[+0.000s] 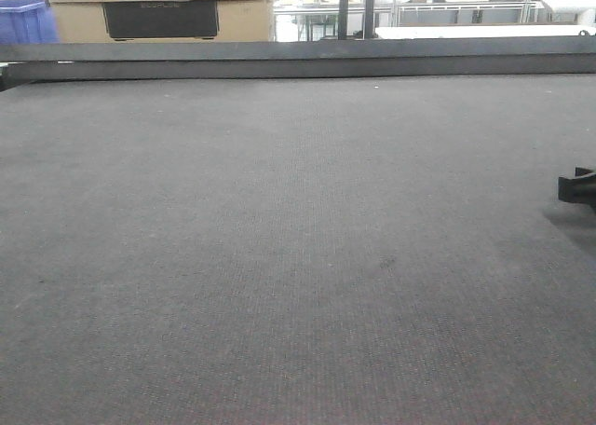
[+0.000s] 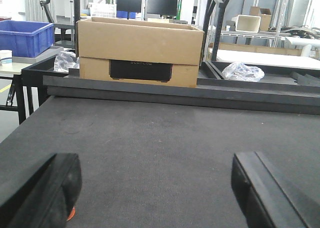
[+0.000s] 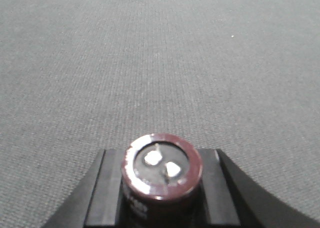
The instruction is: Place cylindrical capacitor in blue bin on shelf
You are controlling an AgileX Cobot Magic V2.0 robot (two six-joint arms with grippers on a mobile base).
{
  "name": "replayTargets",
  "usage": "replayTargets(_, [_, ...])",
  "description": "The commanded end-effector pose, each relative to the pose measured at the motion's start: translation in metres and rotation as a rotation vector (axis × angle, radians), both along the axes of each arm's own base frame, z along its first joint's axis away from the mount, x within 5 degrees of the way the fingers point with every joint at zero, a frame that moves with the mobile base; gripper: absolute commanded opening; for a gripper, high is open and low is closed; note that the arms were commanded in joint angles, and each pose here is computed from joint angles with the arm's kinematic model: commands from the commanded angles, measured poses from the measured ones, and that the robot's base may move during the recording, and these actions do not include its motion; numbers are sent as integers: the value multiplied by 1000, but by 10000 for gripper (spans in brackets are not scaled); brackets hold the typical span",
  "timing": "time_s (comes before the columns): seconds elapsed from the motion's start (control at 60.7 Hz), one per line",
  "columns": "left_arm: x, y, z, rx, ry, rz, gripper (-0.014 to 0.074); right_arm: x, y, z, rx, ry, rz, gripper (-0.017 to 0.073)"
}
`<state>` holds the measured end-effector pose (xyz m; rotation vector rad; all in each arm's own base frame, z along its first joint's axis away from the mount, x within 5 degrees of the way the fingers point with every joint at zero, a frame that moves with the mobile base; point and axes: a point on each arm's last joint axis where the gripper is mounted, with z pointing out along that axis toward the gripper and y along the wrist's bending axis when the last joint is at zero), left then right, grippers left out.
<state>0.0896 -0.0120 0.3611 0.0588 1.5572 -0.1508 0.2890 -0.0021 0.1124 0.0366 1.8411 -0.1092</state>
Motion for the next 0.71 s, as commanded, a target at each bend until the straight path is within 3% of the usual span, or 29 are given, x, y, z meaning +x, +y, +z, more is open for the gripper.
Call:
replayTargets(0.0, [-1,0,2,-1,-6,-5,508,0,0,14,-4,-64,8,-113])
replayTargets(0.148, [2,1,-11,48,61,8,508,-8,0,39,-2,-143,7,-154])
replayTargets(0.313, [11,3,-40,65,154,41,508,-19,3,77,-2,-227,41,-154])
replayTargets(0.511, [34,12,-75,58,154,132,508,-39,7,121,-20,-270,103,-154])
replayTargets(0.692, [65,24,-95,37,154,204,512,-63,7,151,-18,-283,109,-154])
